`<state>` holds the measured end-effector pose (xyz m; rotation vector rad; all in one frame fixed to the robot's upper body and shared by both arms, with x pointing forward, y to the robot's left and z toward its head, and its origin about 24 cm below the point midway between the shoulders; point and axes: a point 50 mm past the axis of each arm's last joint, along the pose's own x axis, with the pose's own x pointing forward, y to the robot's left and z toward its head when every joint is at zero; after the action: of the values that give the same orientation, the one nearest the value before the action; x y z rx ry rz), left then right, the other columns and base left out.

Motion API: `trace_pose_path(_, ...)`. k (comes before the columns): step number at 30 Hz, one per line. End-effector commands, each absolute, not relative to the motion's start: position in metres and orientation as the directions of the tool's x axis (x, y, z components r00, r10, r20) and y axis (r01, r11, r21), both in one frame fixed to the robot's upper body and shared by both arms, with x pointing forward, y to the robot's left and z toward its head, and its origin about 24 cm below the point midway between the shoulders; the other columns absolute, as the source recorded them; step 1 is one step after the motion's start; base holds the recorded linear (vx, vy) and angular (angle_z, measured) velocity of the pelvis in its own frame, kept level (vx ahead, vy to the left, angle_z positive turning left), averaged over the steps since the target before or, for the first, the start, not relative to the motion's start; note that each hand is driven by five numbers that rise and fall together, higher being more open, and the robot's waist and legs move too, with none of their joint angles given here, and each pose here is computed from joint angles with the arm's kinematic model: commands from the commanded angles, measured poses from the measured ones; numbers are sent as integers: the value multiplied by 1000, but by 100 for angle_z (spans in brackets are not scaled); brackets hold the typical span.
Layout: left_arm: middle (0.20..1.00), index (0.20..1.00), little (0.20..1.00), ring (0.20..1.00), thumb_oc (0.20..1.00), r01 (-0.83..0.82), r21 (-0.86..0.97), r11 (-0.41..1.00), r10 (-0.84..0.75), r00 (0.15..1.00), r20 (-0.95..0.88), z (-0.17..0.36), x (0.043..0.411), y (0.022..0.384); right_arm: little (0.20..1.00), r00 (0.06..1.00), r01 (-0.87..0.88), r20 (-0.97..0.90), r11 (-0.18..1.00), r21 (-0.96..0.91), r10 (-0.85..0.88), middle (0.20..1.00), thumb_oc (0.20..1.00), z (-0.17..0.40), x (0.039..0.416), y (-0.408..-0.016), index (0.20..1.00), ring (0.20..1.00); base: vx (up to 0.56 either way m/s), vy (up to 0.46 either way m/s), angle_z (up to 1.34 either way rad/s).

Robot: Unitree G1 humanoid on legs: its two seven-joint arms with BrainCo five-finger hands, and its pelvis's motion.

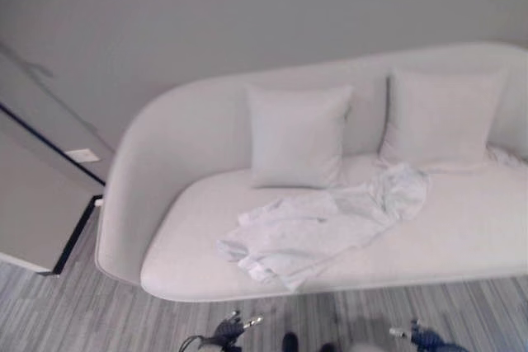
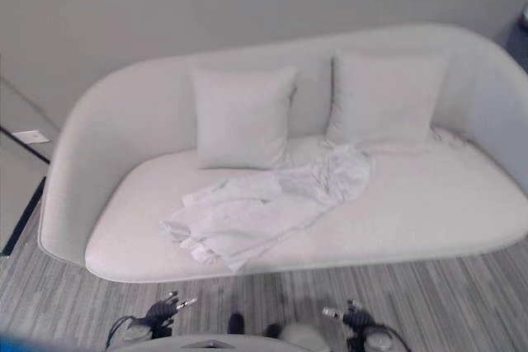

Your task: Hang the clothes on the sofa on the clothes rack.

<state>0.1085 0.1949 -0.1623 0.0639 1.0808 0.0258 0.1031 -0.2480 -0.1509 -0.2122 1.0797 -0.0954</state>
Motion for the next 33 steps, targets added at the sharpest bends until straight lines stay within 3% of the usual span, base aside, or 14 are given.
trace_pose_path(1, 1000, 1000, 1000, 1000, 1000, 47, 136, 990, 94, 506, -857, -157, 115, 215, 1000, 482, -43, -859, 975, -217, -170, 1000, 1000, -151, 106, -245, 1000, 1000, 32, 106, 9)
trace_pose_path(23, 1000, 1000, 1000, 1000, 1000, 32, 172, 985, 129, 530, -838, -152, 119, 228, 1000, 533, -53, -833, 976, -211, -151, 1000, 1000, -147, 119, -240, 1000, 1000, 16, 43, -1)
trace_pose_path(33, 1000, 1000, 1000, 1000, 1000, 3, 181, 984, 135, 657, -742, -132, 158, 235, 1000, 641, -24, -752, 975, -221, -154, 1000, 1000, -130, 150, -245, 1000, 1000, -23, -5, -3)
